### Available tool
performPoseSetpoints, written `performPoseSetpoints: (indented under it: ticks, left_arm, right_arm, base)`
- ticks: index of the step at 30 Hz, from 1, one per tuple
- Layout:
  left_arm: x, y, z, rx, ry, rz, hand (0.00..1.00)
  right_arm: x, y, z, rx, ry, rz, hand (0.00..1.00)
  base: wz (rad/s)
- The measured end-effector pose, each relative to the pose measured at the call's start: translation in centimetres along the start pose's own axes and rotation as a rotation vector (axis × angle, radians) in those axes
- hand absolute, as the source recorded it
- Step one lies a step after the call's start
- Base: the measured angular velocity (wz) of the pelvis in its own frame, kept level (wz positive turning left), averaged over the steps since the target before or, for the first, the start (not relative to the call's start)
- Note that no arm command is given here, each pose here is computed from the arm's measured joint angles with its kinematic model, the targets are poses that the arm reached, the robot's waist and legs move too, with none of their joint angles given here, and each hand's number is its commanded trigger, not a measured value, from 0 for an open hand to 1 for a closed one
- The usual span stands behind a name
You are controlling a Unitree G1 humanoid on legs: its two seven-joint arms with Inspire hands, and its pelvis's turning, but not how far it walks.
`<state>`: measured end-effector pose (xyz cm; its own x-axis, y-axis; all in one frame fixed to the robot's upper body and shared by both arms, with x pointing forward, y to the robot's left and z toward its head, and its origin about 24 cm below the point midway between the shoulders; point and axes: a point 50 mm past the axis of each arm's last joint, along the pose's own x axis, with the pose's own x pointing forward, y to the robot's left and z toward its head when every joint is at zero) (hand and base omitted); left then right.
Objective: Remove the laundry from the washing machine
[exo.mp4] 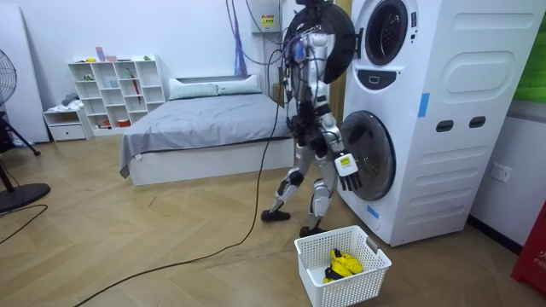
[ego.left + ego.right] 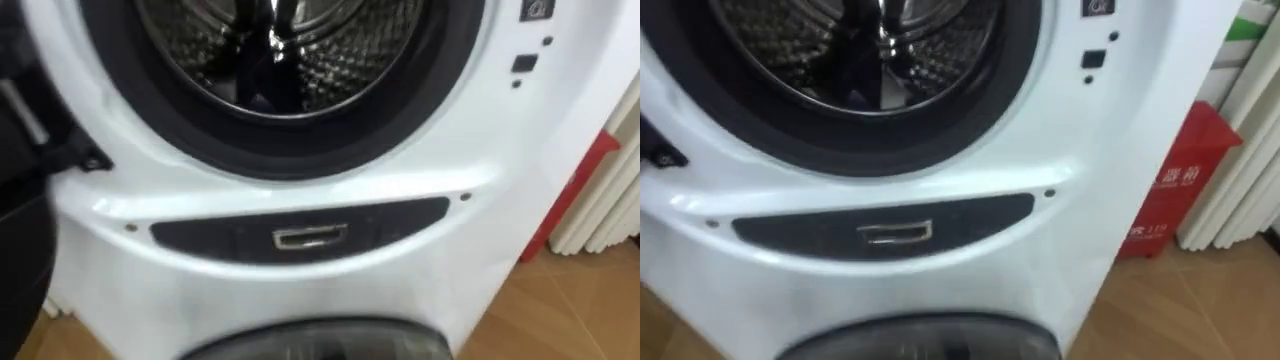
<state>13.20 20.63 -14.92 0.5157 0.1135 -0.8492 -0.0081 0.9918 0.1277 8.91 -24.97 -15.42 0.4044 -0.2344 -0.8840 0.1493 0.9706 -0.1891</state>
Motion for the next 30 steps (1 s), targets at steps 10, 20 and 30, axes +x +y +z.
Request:
performPoseSetpoints:
  ticks: [10,20,30]
  left_arm:
    - [-2.2,1.8,-7.1,-0.016,0.201,0.042,0.00]
    - [-2.4,3.1,-7.2,-0.098,0.166,0.131,0.00]
    - [-2.6,2.6,-7.6,-0.177,0.162,0.155,0.00]
  right_arm:
    - [-0.4,-0.7,-1.5,0.134,0.049,-0.029,0.00]
    - [-0.3,0.5,-2.1,0.059,0.089,0.042,0.00]
    - [-0.3,0.2,-2.1,0.000,0.074,0.029,0.00]
  base:
    - [0.17]
    - [-0.11]
    - [-0.01]
